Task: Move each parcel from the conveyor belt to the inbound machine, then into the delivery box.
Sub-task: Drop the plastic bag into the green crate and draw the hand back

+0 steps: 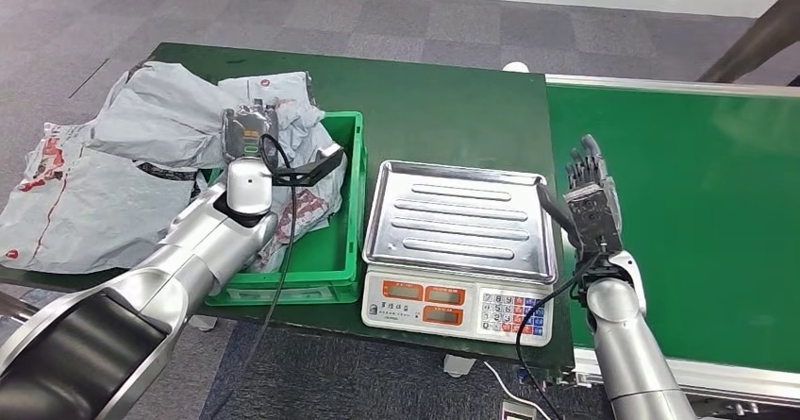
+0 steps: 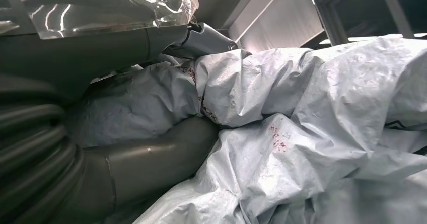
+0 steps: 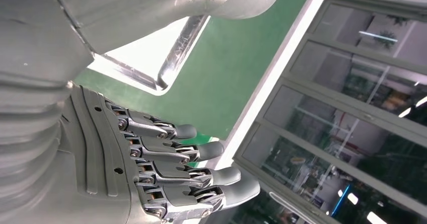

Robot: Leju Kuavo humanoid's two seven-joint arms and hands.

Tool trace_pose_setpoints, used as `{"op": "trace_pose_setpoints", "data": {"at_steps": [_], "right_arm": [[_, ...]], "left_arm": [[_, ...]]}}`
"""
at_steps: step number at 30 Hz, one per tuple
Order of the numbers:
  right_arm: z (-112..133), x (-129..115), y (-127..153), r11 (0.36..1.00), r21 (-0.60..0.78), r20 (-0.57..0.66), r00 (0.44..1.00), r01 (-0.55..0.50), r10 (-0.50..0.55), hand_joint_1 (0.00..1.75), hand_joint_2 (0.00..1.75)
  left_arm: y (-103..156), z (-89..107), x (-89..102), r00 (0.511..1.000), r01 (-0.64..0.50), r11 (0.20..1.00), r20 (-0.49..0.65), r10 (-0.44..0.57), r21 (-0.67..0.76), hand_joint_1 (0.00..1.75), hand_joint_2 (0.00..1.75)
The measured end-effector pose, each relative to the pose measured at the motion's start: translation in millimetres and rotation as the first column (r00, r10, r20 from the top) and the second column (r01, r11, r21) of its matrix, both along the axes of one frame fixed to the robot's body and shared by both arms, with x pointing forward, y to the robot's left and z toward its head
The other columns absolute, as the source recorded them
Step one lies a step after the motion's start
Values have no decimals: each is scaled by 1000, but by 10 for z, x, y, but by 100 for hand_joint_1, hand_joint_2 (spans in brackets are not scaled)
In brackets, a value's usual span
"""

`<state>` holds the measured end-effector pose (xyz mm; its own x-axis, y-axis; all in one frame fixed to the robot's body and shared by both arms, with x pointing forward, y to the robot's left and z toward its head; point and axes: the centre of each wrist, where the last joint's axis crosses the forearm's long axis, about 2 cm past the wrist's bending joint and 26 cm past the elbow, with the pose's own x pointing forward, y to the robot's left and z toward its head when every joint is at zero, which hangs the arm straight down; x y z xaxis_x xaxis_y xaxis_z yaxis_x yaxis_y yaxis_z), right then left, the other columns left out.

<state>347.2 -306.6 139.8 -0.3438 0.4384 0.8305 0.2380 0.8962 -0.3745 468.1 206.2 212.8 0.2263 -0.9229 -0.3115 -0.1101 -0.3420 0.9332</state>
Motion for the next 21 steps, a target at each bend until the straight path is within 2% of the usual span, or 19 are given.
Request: {"op": "trace_pose_setpoints", "data": {"at_steps": [5, 7, 9, 12, 15, 18, 21], "right_arm": [[65, 60, 10, 1000, 14, 12, 1000, -14, 14, 0, 175], [93, 83, 29, 1000, 13, 15, 1000, -11, 11, 0, 175], [101, 89, 42, 1000, 9, 16, 1000, -8, 8, 0, 175], [101, 82, 41, 1000, 9, 15, 1000, -6, 6, 0, 175], [102, 69, 34, 1000, 12, 13, 1000, -9, 9, 0, 175], [92, 54, 27, 1000, 14, 8, 1000, -10, 10, 0, 175], [77, 39, 15, 1000, 15, 4, 1000, -7, 7, 0, 175]], "left_arm": [[110, -186, -58, 993, -45, 998, -111, 49, 36, 175, 175], [133, -262, -89, 986, -42, 999, -164, 44, 14, 92, 175], [139, -308, -112, 978, -9, 998, -209, -4, -65, 5, 175], [113, -307, -118, 967, 59, 971, -228, -114, -232, 0, 175], [45, -245, -104, 958, 134, 912, -184, -219, -388, 0, 175], [-46, -159, -86, 941, 223, 804, -94, -325, -551, 0, 175], [-121, -75, -68, 926, 275, 696, -11, -377, -663, 0, 175]]}}
